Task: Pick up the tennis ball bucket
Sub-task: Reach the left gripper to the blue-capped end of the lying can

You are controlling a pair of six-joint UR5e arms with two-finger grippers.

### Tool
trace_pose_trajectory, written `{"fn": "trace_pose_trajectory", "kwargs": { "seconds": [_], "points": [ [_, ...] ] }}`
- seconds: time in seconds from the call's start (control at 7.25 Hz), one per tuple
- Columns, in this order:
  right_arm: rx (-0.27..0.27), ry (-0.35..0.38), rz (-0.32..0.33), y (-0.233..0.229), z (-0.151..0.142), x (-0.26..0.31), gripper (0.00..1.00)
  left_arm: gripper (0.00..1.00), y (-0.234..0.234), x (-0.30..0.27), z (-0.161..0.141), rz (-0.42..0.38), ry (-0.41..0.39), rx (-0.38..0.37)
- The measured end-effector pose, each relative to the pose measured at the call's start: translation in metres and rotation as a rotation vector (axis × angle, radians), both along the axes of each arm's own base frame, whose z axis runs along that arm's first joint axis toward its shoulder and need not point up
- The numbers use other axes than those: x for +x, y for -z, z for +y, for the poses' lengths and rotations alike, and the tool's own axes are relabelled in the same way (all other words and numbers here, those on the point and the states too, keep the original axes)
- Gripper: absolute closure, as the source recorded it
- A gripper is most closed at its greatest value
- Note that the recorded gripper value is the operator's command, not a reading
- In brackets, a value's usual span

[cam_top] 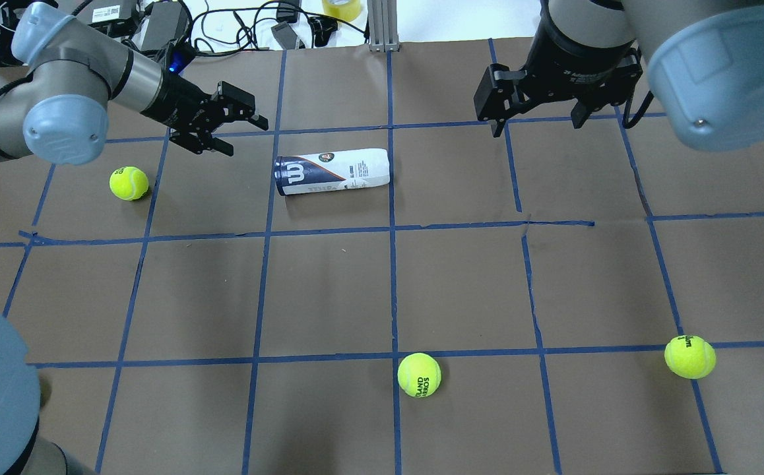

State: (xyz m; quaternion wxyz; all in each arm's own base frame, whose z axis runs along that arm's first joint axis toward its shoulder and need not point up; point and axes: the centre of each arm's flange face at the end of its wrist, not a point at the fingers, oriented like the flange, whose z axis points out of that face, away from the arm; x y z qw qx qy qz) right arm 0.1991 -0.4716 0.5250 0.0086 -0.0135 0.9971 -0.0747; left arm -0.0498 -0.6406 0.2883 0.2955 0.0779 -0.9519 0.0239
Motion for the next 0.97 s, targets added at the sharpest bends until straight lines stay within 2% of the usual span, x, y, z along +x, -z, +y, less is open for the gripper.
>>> {"fn": "trace_pose_trajectory", "kwargs": {
  "seconds": [0.14,0.55,0.97],
  "points": [
    [0.004,0.029,-0.014,-0.001,0.002,0.001,0.00,0.00,0.011,0.000,-0.003,0.004,-0.011,0.010],
    [0.009,0.047,-0.011,-0.001,0.004,0.000,0.00,0.00,0.033,-0.002,-0.010,0.007,-0.015,0.017],
    [-0.005,0.049,-0.008,-0.004,-0.001,-0.005,0.00,0.00,0.042,-0.007,-0.014,0.066,-0.016,0.016]
  ]
}}
